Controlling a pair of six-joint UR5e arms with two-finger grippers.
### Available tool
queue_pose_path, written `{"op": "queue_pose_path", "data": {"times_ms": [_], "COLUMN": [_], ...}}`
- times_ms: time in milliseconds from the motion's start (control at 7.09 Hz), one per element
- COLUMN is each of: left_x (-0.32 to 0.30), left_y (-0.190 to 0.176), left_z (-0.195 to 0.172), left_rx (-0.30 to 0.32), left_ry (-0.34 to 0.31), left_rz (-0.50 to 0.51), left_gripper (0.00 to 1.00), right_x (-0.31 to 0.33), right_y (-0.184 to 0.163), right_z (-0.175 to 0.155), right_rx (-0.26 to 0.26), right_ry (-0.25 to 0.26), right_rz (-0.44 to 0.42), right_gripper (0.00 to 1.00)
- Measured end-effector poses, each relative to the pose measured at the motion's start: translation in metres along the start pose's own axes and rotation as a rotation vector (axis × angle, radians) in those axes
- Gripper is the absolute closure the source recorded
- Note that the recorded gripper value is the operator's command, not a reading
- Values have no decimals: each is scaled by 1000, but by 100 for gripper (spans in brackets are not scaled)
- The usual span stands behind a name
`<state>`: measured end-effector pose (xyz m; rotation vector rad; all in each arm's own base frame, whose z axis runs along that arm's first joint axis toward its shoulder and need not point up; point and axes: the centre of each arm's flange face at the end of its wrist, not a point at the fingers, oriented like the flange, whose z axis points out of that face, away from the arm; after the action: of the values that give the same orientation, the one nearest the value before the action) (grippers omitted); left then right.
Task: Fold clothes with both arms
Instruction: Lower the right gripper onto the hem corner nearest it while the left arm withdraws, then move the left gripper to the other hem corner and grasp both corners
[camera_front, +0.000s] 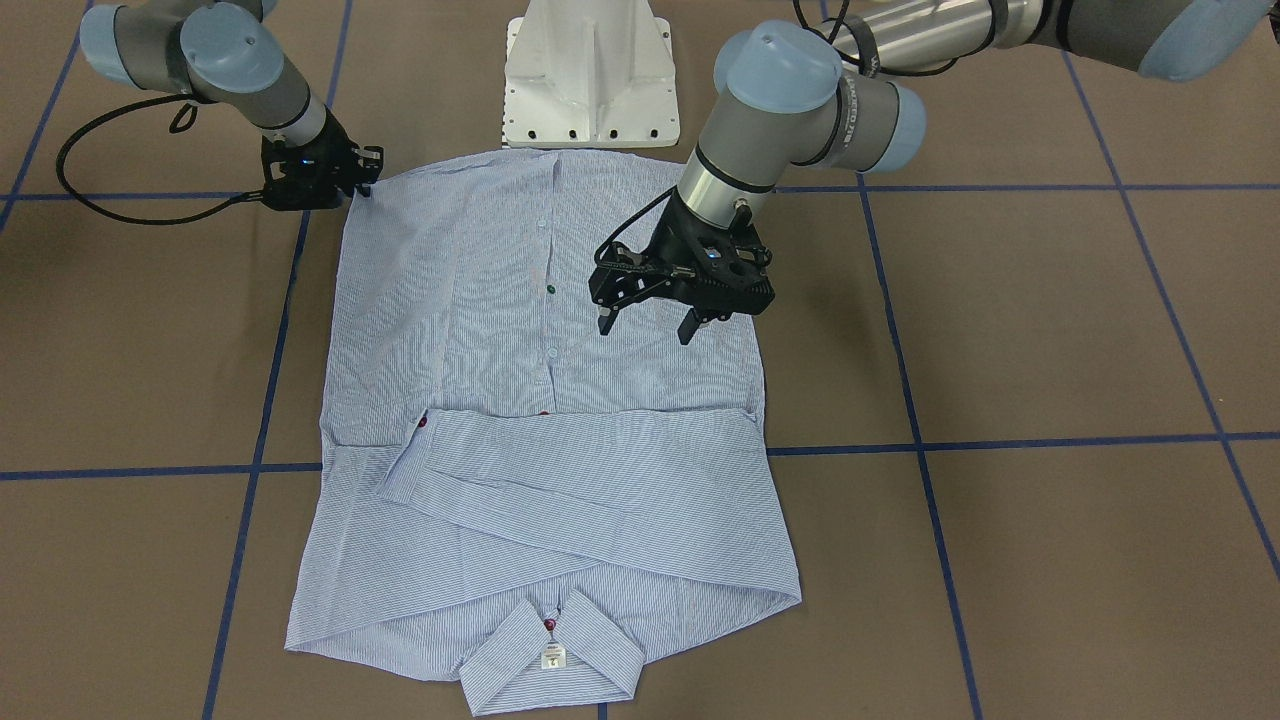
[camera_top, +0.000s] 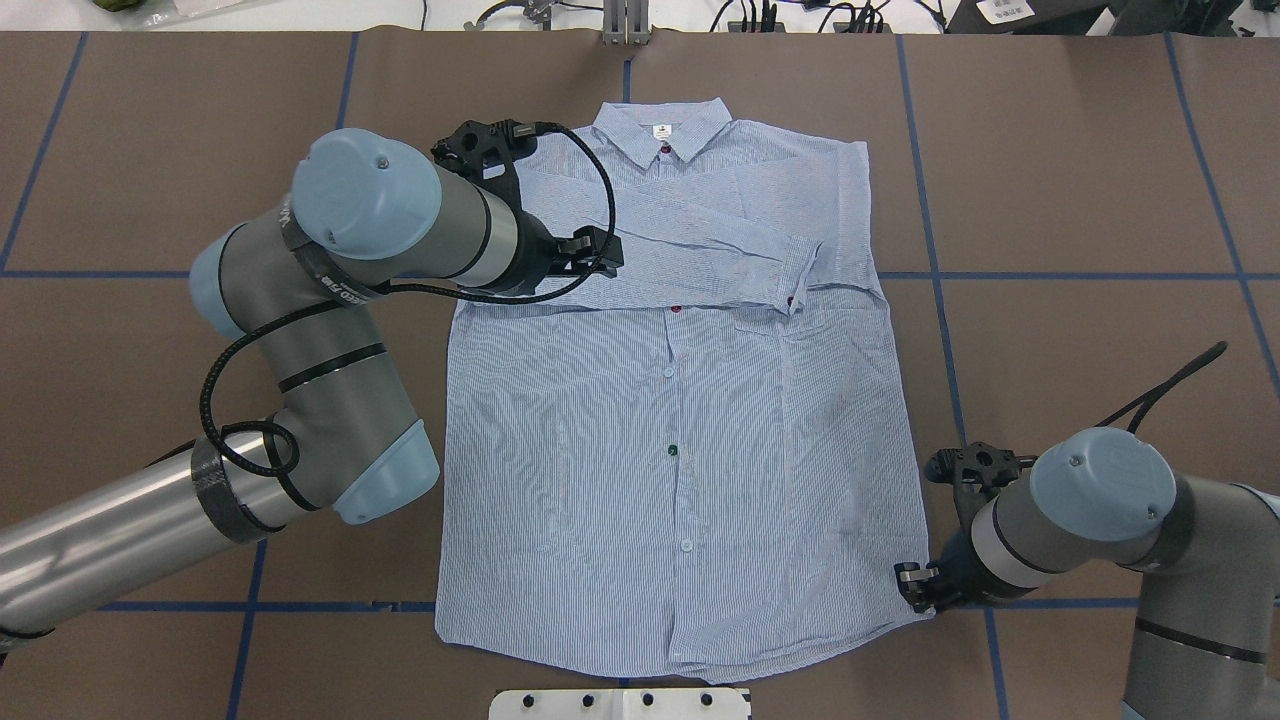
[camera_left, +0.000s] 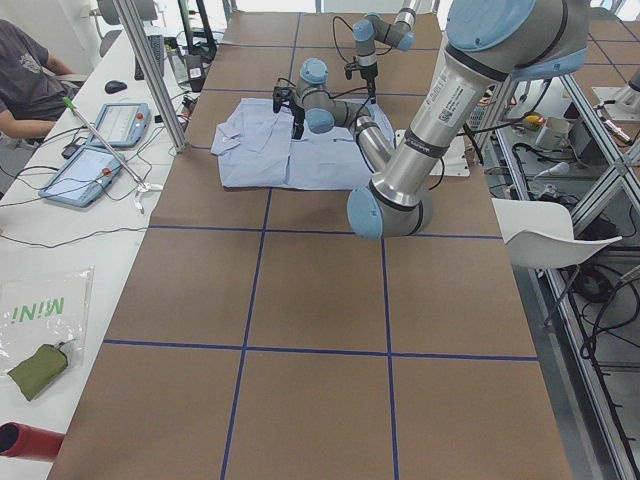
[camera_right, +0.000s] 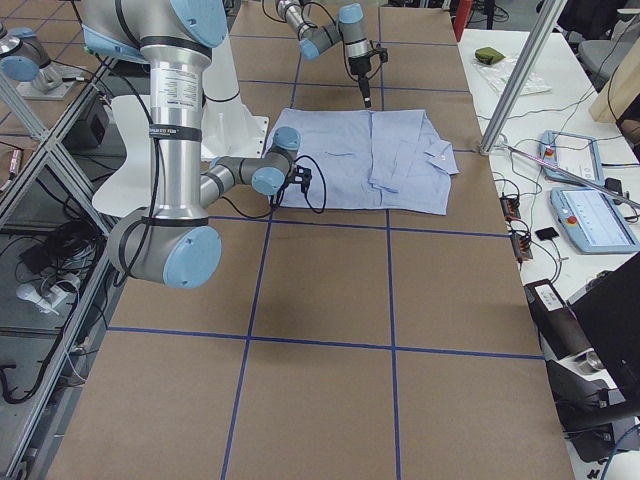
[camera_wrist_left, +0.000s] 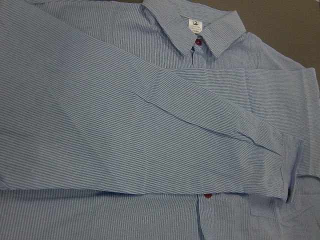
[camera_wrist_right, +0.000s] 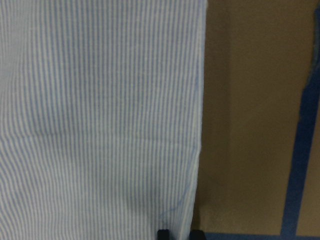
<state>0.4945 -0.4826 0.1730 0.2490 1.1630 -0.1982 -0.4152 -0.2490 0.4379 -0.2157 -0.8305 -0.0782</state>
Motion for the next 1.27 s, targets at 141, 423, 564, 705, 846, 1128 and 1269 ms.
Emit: {"op": "queue_pose_path", "data": {"times_ms": [141, 423, 564, 705, 846, 1128, 1269], "left_x": [-3, -7, -9, -13, -22, -61, -74], "left_y": [0, 1, 1, 2, 4, 24, 41], "left_z": [1, 3, 4, 4, 3, -17, -28], "left_rx": [-1, -2, -2, -4, -7, -24, -47], "left_ry": [-3, -8, -11, -16, -24, -42, -73], "left_rz": [-1, -2, -3, -5, -7, -10, -15], "left_gripper": [0, 0, 0, 0, 0, 0, 0], "right_x": [0, 0, 0, -1, -3, -8, -10], "right_y": [0, 0, 0, 0, 0, 0, 1], "right_z": [0, -1, -2, -4, -8, -18, -25], "right_rx": [-1, -1, 0, 5, 15, 37, 44], "right_ry": [0, 0, 0, -4, -11, -31, -44], "right_rz": [1, 3, 3, 2, 7, 34, 38], "right_gripper": [89, 100, 100, 100, 100, 100, 100]}}
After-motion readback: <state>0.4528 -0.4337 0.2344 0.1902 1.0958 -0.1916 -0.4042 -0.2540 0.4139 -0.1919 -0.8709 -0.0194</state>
